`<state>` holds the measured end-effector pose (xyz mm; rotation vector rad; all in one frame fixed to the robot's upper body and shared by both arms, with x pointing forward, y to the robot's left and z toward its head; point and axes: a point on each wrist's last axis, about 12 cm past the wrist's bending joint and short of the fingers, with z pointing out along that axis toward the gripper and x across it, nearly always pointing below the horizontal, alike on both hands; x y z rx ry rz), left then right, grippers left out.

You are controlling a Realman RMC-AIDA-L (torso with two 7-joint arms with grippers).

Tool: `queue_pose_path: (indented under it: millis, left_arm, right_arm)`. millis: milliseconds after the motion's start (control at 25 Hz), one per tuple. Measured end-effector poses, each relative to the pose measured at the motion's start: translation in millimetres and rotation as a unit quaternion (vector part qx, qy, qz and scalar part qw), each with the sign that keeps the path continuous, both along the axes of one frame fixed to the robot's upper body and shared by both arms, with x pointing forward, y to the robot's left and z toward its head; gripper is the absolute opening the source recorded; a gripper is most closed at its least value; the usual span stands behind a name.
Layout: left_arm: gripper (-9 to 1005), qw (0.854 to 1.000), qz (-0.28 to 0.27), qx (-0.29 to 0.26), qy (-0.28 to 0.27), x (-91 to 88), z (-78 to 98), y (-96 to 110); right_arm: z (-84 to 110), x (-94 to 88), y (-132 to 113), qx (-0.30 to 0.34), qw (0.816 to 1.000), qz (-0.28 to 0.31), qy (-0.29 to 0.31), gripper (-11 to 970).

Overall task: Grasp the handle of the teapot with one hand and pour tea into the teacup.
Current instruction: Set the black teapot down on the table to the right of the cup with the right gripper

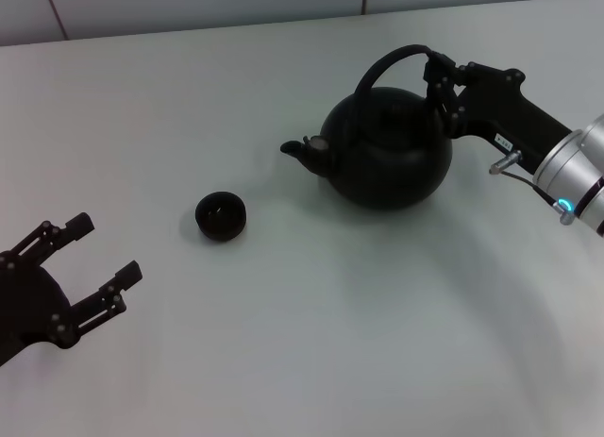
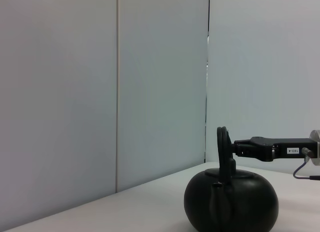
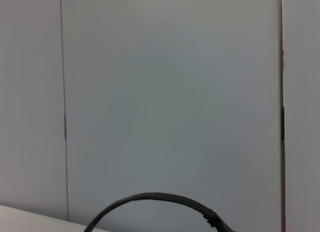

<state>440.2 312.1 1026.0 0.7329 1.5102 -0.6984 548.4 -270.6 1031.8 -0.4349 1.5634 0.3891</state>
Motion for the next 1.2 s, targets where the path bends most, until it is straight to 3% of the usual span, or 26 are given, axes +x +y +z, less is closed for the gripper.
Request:
queue_pose_path:
  millis: [640, 1040, 1200]
  left_arm:
    - [813, 1.0, 0.0, -0.001, -0.001, 1.5, 0.3, -1.6]
    - [813, 1.0, 0.0, -0.003, -0.003, 2.3, 0.7, -2.4]
    - [813, 1.0, 0.0, -0.002, -0.002, 2.9, 0.6, -2.6]
  right_arm:
    - [-0.4, 3.2, 1.0, -0.023, 1.0, 0.001, -0.004, 130]
    - [2.5, -1.5, -4.3, -0.012, 1.0, -0.004, -0.02, 503]
    - [-1.6, -15.9, -9.0, -0.001, 1.0, -0.002, -0.024, 670]
